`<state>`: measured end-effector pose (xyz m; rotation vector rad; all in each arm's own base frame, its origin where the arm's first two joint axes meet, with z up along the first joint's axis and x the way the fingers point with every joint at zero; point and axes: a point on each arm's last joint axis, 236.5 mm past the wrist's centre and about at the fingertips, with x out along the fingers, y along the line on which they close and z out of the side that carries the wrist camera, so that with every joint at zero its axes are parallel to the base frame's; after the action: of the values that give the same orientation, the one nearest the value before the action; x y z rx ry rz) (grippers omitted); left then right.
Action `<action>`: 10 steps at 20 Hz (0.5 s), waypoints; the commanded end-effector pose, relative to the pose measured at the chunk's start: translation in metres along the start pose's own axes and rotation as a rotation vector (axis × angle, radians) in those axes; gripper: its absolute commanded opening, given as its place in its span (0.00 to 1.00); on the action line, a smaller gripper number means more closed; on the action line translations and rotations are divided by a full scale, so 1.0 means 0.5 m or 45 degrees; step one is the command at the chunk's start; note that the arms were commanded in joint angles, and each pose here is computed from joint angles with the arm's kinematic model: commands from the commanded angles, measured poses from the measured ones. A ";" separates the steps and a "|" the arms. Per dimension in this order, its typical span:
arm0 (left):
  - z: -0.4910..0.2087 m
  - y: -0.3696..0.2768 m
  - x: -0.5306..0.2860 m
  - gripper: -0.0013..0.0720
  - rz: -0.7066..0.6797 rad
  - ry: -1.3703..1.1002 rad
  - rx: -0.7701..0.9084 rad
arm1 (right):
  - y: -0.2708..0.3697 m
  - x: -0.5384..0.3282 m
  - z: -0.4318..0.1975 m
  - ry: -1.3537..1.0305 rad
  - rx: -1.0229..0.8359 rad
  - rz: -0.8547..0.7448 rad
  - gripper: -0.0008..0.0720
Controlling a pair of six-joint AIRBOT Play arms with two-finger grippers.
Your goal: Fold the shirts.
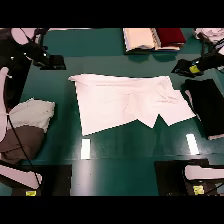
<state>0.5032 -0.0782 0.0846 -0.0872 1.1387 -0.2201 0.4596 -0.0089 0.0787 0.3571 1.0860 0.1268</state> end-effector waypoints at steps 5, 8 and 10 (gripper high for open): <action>-0.264 -0.051 0.039 0.84 -0.058 0.280 -0.043 | 0.042 -0.100 -0.037 -0.065 -0.098 0.010 0.63; -0.421 -0.097 0.061 0.84 -0.126 0.365 -0.082 | 0.065 -0.111 -0.057 -0.087 -0.125 0.021 0.63; -0.506 -0.124 0.073 0.84 -0.196 0.419 -0.165 | 0.083 -0.111 -0.065 -0.085 -0.150 0.033 0.63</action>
<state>0.3340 -0.1177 -0.0122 -0.1619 1.4259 -0.2844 0.4155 0.0109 0.1223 0.2844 1.0156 0.1783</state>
